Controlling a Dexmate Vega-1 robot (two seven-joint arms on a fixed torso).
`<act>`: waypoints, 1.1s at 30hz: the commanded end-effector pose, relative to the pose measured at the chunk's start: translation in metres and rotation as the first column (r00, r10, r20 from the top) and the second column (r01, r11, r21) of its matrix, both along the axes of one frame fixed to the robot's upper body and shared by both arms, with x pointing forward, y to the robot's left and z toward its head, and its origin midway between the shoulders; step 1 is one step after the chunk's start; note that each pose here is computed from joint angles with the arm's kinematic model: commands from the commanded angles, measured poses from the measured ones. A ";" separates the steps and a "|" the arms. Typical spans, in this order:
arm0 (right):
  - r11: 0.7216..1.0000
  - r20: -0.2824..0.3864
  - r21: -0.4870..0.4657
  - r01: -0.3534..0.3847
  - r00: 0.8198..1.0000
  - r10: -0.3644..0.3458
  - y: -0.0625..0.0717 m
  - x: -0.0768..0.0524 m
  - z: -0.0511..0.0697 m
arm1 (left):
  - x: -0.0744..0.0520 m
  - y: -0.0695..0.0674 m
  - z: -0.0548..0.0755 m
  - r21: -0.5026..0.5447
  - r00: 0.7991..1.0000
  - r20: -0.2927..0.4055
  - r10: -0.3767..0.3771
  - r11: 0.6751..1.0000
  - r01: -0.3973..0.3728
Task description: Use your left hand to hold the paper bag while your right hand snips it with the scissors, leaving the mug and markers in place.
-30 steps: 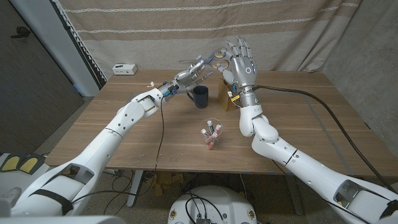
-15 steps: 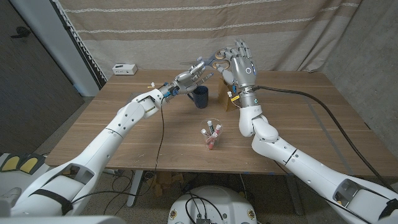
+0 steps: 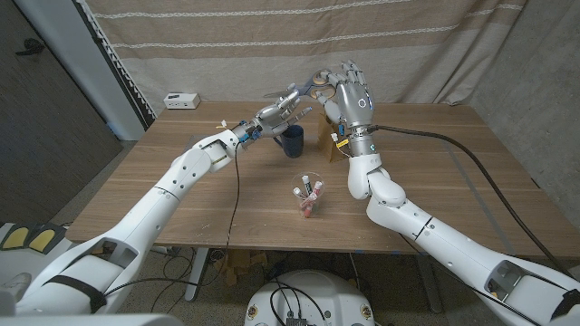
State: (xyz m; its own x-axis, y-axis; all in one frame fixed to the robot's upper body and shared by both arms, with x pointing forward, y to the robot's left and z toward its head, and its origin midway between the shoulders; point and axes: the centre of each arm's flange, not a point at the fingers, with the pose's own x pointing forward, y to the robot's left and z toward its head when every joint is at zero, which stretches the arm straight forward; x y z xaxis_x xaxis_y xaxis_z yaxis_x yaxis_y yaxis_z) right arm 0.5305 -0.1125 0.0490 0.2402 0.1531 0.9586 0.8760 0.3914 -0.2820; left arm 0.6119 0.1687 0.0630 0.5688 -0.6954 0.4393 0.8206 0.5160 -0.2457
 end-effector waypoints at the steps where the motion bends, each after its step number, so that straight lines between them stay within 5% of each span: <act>1: 1.000 -0.008 0.008 -0.020 1.000 0.020 0.000 0.001 -0.001 | 0.000 -0.001 -0.001 0.000 1.000 -0.002 -0.005 1.000 0.005; 33: 0.993 -0.099 0.030 -0.111 0.989 0.113 -0.006 0.003 0.008 | 0.000 -0.001 -0.001 -0.004 1.000 -0.007 -0.012 1.000 0.012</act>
State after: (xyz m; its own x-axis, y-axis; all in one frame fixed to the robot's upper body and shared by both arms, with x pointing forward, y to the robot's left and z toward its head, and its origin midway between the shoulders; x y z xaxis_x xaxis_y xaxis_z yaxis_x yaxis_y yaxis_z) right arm 0.5317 -0.1166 0.0547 0.2922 0.1589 0.9431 0.8108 0.4818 -0.3324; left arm 0.6119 0.1673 0.0623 0.5655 -0.6992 0.4374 0.8234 0.5086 -0.2516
